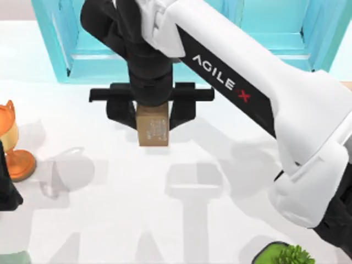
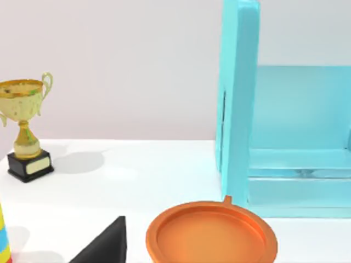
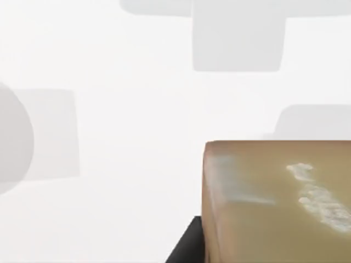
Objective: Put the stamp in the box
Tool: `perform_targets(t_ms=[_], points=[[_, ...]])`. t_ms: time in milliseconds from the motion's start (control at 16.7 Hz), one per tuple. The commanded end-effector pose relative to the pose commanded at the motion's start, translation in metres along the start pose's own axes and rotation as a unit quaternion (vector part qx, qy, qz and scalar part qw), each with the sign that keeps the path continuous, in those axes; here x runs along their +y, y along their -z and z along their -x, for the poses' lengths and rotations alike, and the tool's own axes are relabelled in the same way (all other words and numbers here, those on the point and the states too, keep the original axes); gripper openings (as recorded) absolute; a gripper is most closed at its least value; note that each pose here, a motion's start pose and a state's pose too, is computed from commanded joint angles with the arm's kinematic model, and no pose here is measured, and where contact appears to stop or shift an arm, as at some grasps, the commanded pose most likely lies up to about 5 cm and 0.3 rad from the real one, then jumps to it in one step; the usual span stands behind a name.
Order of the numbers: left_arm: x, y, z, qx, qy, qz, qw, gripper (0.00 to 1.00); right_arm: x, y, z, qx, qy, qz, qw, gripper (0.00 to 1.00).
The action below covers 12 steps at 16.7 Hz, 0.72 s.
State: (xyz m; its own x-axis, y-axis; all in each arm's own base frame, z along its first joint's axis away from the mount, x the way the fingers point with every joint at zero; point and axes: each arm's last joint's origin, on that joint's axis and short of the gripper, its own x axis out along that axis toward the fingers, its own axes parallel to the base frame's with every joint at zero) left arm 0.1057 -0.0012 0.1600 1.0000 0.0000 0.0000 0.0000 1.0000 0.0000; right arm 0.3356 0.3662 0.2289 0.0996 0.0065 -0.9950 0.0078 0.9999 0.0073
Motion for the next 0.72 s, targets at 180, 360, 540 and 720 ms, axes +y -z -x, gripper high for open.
perform_targets(t_ms=[180,360,540,720], points=[[0.0,0.0,0.0,0.0,0.0,0.0,1.0,1.0,-0.002,-0.001,0.002,-0.001,-0.002,0.003,1.0,0.0],[0.0,0.0,0.0,0.0,0.0,0.0,1.0,1.0,-0.03,-0.024,0.02,-0.017,-0.022,0.009,1.0,0.0],[0.0,0.0,0.0,0.0,0.0,0.0,1.0,1.0,-0.098,-0.065,0.063,-0.078,-0.063,-0.015,0.995,0.0],[0.0,0.0,0.0,0.0,0.0,0.0,1.0,1.0,-0.194,-0.096,0.072,-0.087,-0.049,-0.061,0.993,0.0]])
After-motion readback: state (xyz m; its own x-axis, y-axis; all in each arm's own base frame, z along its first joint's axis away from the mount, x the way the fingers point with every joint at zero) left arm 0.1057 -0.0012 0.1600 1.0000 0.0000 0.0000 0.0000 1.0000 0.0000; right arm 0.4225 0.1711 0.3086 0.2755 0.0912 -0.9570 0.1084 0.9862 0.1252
